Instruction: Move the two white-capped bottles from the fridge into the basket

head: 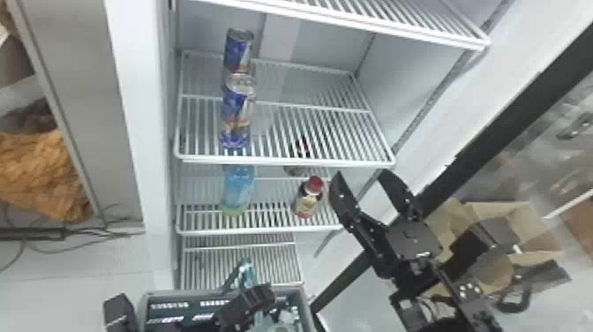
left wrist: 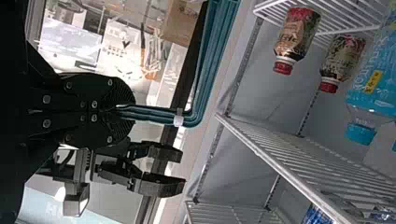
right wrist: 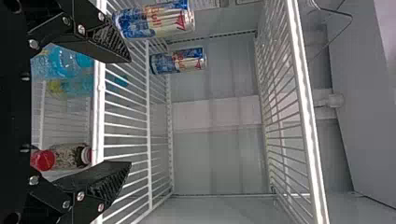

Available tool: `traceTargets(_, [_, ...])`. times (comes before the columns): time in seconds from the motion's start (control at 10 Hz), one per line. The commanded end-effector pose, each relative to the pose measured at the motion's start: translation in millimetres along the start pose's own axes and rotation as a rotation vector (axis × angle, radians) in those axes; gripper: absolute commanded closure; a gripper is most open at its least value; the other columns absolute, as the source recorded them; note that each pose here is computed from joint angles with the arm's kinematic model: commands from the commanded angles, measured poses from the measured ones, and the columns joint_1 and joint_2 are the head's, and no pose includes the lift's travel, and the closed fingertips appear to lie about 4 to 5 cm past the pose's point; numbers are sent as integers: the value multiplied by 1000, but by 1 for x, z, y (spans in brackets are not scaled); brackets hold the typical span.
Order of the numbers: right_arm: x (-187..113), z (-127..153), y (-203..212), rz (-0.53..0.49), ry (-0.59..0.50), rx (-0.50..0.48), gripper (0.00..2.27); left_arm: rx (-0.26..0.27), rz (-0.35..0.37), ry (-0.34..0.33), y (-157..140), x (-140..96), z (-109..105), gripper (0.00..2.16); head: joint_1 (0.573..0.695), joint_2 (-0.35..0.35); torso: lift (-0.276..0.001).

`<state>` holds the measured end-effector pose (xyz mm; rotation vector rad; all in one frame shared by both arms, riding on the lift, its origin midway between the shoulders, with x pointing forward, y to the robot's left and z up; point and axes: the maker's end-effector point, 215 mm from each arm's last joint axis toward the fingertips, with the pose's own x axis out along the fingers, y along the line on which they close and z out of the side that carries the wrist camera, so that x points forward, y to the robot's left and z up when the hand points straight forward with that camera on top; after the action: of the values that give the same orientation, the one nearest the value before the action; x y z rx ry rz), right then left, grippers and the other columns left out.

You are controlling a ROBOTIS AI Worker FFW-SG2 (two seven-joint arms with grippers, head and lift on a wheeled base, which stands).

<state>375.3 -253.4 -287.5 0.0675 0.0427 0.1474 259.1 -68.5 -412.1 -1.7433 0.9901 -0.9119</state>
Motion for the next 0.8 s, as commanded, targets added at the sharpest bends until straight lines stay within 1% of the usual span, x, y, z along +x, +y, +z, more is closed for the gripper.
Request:
traceTargets(0.0, [3,-2,-3,-3,-24,-10,297,0,0,0,0,0,0,1161,695,-350,0])
traceTargets(0.7, [4,-2,-1,3,-32,-7,298,2,-1,1,-1,0,1,1161,695,-350,0])
